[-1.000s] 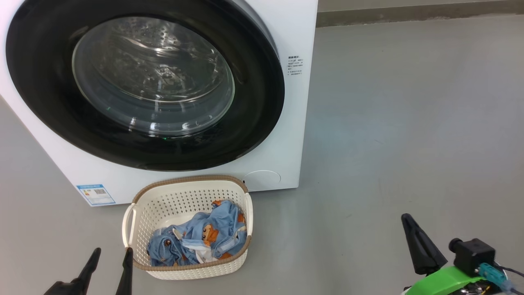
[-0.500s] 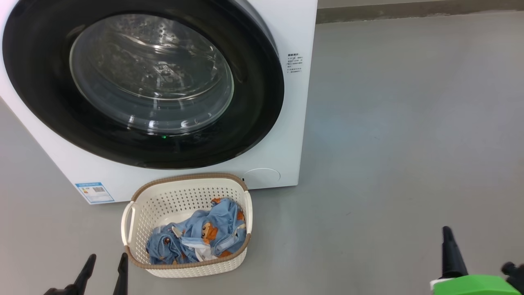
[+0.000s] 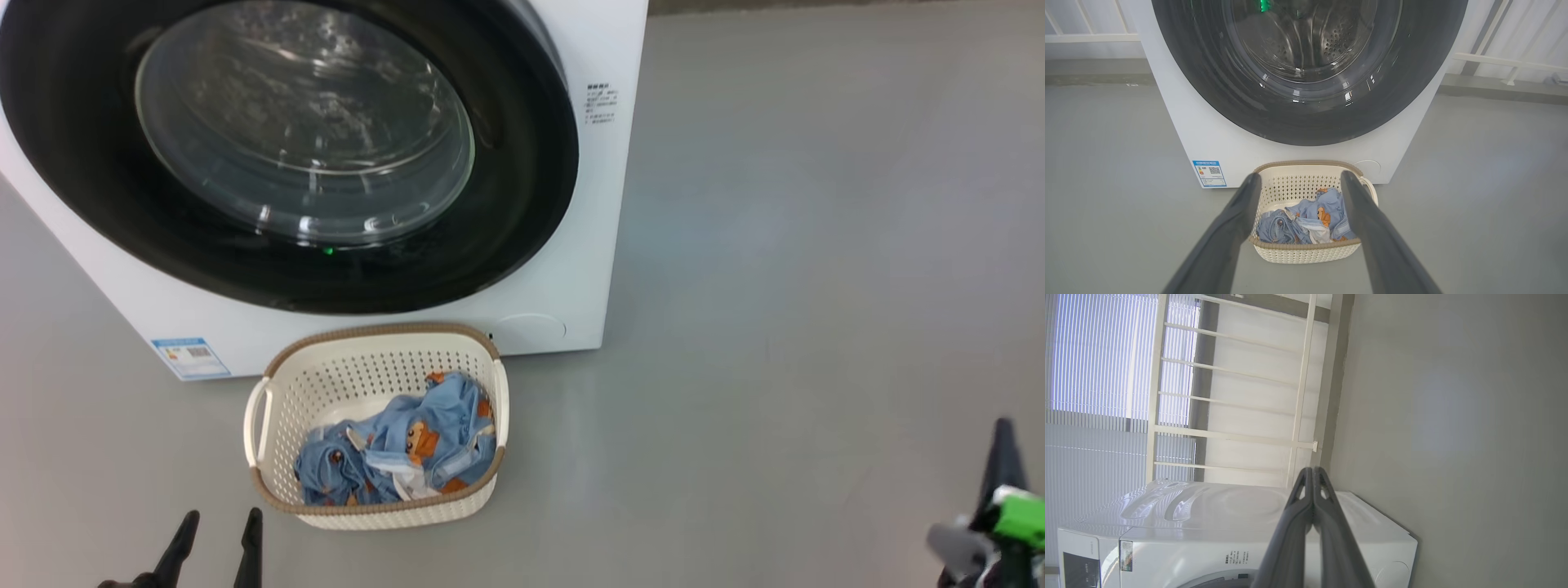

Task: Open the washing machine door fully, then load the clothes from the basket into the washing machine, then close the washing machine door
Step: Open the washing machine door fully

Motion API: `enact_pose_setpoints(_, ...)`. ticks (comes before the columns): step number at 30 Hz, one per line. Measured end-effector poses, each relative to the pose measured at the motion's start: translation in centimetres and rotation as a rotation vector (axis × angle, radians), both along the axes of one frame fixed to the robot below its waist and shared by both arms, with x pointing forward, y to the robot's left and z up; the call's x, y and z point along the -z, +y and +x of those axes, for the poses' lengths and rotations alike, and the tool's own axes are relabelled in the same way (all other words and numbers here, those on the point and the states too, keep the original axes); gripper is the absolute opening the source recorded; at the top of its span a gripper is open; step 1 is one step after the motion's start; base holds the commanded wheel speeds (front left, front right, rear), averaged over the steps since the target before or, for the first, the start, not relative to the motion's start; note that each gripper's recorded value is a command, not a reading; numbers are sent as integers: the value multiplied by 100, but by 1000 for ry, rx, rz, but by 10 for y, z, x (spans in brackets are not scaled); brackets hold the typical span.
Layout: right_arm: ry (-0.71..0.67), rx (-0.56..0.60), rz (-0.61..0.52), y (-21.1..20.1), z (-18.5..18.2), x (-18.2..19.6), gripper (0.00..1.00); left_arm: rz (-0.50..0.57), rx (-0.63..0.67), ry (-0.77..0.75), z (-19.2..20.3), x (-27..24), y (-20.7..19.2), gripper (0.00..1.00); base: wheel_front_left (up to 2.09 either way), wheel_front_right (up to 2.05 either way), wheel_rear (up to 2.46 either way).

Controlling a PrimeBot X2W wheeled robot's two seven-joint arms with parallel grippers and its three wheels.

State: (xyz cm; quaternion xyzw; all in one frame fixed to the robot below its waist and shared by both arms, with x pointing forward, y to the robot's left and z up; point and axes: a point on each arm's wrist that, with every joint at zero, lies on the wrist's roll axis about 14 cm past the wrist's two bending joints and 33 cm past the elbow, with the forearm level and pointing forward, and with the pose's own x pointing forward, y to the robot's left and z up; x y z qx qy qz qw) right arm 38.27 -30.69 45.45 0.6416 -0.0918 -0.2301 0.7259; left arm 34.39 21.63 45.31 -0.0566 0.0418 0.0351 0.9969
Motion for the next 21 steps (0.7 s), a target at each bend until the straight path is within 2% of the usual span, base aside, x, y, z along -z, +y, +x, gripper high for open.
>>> enact_pose_setpoints(3, -42, 3, 30, -10, 14, -10, 0, 2, 4, 9, 4, 3, -1, 100, 0, 0, 0)
enact_pose_setpoints(7, -60, -21, 18, -15, 29, -18, 0, 4, 11, 17, 10, 6, -3, 100, 0, 0, 0)
enact_pose_setpoints(13, -160, -135, 43, -1, 76, -48, 0, 11, 26, 23, 27, 9, -7, 100, 0, 0, 0)
enact_pose_setpoints(21, -229, -296, 13, 23, 133, -72, 0, 23, 47, 45, 50, 22, -11, 100, 0, 0, 0)
